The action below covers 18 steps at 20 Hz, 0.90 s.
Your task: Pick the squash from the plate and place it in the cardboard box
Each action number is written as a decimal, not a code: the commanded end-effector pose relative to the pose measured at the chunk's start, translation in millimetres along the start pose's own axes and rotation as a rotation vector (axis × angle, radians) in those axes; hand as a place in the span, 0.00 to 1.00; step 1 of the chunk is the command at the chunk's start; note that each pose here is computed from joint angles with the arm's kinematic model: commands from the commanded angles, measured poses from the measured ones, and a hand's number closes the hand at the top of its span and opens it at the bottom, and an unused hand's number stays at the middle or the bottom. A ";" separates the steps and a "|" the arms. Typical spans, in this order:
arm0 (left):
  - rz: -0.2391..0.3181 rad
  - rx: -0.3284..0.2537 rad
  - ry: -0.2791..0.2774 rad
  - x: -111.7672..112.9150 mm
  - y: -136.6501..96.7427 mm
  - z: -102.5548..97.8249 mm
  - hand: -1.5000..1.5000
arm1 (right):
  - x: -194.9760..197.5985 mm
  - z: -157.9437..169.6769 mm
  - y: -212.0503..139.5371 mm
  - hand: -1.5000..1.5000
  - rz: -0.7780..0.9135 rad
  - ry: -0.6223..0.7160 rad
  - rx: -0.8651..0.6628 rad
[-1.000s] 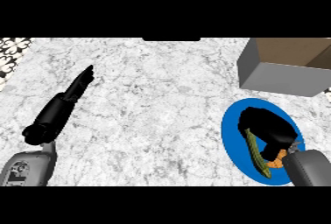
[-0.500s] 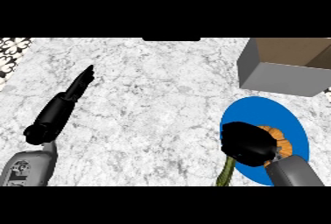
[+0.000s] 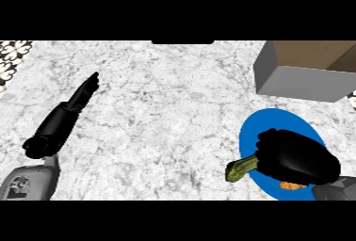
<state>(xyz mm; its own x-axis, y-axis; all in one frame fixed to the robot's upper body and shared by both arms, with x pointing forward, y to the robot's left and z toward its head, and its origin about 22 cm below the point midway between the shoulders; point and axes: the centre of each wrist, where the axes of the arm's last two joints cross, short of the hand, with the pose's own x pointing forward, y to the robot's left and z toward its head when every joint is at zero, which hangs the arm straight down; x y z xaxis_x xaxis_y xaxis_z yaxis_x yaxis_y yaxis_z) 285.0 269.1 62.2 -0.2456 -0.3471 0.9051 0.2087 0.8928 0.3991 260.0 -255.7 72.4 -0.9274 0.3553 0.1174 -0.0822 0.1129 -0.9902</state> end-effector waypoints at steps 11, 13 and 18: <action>0.004 -0.015 -0.005 -7.9 -9.0 -5.9 0.50 | -43.2 22.7 -117.5 1.00 -0.197 0.448 -0.408; 0.003 -0.026 -0.006 6.8 5.5 -8.4 0.50 | -71.0 27.1 -117.7 1.00 -0.203 0.531 -0.466; 0.018 -0.011 -0.023 1.3 5.2 -13.1 0.50 | -114.2 40.4 -140.4 1.00 -0.225 0.607 -0.485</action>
<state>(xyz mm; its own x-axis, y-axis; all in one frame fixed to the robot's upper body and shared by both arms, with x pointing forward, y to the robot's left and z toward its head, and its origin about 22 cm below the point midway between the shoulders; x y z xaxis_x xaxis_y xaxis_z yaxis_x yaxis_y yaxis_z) 291.1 267.7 64.5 -0.2539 -0.3417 0.9049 0.2245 0.8892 0.3987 335.1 -323.4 185.1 -0.5953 0.6828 0.4235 0.0315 0.5465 -0.8369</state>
